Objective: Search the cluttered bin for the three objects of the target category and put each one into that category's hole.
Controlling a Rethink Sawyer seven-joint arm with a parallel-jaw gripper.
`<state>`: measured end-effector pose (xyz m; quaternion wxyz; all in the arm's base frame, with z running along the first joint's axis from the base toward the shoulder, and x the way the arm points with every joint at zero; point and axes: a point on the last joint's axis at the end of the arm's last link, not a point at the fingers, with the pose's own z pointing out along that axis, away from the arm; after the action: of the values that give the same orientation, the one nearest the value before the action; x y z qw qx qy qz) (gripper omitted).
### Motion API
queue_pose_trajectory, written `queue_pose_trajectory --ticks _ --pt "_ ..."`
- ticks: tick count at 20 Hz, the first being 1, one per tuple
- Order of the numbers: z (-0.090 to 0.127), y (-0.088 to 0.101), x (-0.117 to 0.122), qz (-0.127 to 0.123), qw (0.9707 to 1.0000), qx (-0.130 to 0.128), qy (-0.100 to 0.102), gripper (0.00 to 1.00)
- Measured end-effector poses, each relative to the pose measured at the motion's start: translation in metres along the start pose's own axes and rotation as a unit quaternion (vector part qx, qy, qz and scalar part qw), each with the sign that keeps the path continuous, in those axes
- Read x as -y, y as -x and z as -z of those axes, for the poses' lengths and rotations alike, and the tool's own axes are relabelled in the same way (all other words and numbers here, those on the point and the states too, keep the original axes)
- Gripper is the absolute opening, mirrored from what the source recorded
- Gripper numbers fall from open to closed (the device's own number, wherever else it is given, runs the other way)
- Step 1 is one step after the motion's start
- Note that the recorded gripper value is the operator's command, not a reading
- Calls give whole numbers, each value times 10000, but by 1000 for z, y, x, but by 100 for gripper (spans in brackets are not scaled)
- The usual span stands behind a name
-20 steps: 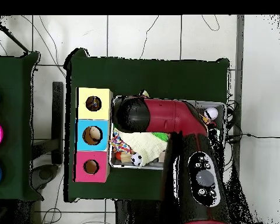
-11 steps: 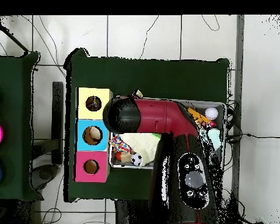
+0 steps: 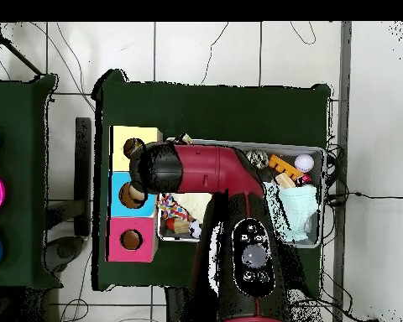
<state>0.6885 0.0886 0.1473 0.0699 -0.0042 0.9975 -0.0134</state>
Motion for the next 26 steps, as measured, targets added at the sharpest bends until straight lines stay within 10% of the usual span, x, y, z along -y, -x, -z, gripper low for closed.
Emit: queue_pose_trajectory --ticks 26 --pt "4 -9 -36 -186 9998 -92 -10 0"
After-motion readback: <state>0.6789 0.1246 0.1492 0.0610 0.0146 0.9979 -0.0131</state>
